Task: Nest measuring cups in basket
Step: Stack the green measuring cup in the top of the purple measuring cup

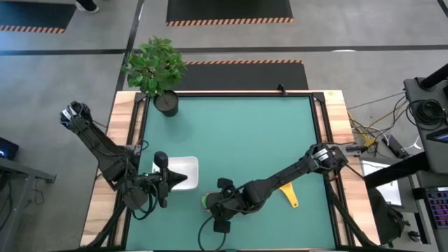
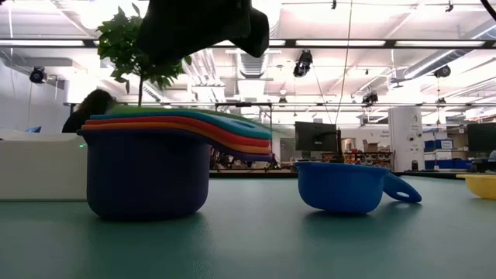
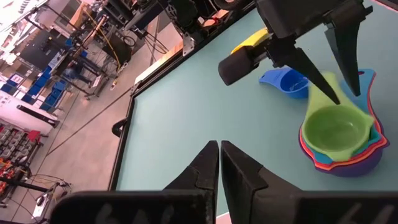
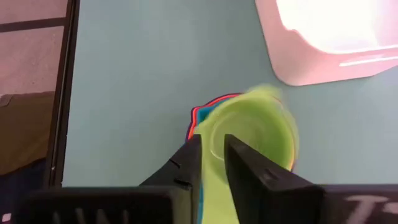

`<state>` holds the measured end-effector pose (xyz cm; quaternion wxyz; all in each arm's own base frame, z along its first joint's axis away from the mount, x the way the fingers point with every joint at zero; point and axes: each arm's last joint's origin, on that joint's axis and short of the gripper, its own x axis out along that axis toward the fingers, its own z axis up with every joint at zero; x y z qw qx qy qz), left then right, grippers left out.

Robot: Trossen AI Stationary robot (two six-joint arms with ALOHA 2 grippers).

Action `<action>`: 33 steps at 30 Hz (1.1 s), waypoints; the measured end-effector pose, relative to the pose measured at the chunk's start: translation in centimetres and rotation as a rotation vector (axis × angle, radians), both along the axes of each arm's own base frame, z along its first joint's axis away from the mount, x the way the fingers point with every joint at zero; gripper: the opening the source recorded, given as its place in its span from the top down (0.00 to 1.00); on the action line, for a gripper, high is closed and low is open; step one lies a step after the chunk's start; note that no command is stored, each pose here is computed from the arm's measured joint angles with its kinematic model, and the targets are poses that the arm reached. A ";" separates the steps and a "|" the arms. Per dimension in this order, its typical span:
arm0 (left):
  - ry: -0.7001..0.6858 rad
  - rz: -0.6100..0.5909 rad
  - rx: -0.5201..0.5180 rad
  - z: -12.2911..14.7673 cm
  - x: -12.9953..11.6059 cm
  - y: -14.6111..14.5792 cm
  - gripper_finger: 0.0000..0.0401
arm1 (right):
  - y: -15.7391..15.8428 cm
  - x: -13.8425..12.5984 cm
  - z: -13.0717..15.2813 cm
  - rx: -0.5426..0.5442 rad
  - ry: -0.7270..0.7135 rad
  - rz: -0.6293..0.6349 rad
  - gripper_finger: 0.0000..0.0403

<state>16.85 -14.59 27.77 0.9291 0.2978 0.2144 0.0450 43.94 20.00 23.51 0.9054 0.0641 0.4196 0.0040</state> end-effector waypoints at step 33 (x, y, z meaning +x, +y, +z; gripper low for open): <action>-0.001 0.000 -0.002 0.0 0.0 0.0 1.00 | -2.5 -2.1 -0.8 -0.231 0.276 0.058 0.98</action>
